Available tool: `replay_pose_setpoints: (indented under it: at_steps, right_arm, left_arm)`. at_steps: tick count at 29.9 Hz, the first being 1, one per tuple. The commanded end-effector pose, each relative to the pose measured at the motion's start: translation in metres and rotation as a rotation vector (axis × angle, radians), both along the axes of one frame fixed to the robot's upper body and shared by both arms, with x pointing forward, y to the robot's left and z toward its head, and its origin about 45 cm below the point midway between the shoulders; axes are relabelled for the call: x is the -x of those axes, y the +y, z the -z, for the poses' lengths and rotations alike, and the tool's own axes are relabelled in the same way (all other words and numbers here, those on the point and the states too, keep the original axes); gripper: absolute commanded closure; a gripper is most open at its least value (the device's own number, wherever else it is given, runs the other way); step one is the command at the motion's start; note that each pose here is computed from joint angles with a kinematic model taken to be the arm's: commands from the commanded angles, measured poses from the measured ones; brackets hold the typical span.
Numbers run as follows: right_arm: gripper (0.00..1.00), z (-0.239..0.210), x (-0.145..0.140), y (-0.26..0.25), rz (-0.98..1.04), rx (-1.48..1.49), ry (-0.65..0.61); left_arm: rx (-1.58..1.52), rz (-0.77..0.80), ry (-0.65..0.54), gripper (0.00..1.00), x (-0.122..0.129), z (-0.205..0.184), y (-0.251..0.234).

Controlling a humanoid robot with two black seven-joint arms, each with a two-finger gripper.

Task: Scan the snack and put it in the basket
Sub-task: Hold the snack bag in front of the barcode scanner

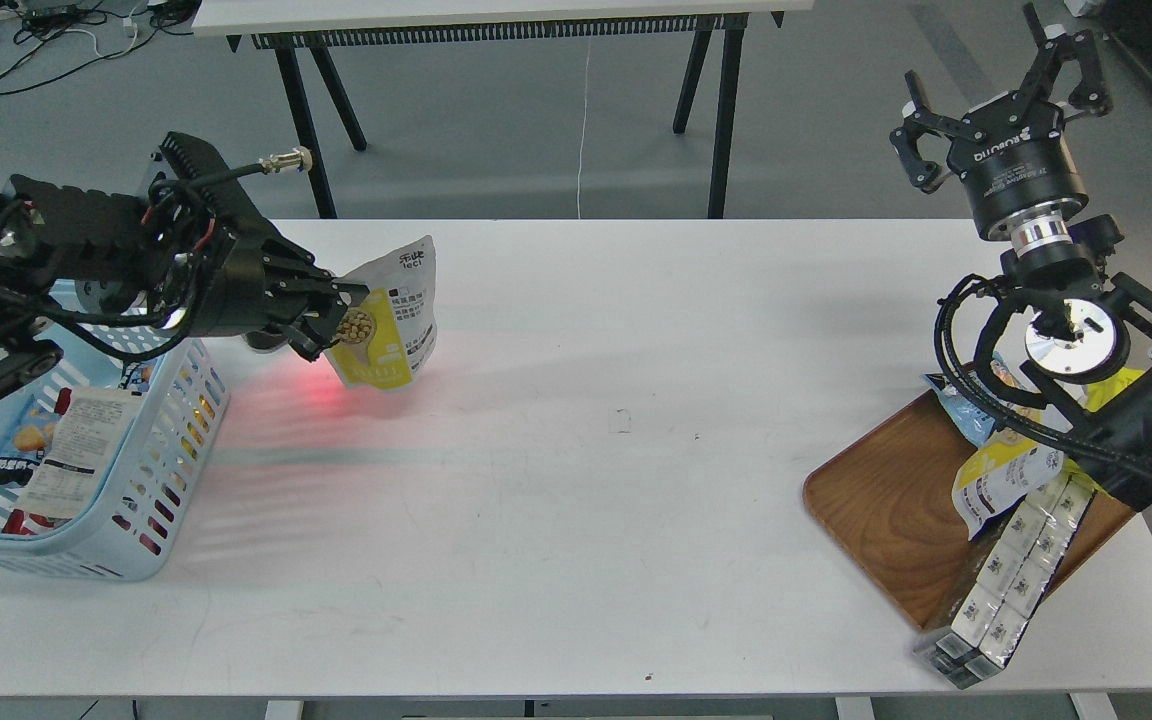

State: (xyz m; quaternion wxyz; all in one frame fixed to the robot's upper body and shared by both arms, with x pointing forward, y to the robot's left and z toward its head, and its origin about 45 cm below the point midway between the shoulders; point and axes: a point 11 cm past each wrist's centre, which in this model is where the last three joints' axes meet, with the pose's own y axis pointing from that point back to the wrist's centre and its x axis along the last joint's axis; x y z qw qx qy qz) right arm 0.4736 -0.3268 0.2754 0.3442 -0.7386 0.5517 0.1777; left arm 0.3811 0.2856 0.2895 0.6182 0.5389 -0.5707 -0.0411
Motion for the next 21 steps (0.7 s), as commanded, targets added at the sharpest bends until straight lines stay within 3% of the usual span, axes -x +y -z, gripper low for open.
replay_pose_setpoints:
  at_steps: [1, 21]
  right_arm:
    - [0.00, 0.0002, -0.0001, 0.0008, -0.001, -0.002, 0.000]
    - [0.00, -0.0004, 0.0000, 0.0023, -0.006, 0.000, -0.002]
  left_arm:
    - [0.002, -0.003, 0.000, 1.00, -0.0006, 0.0005, -0.0003]
    - [0.005, -0.016, 0.001, 1.00, -0.0046, 0.0050, -0.0012]
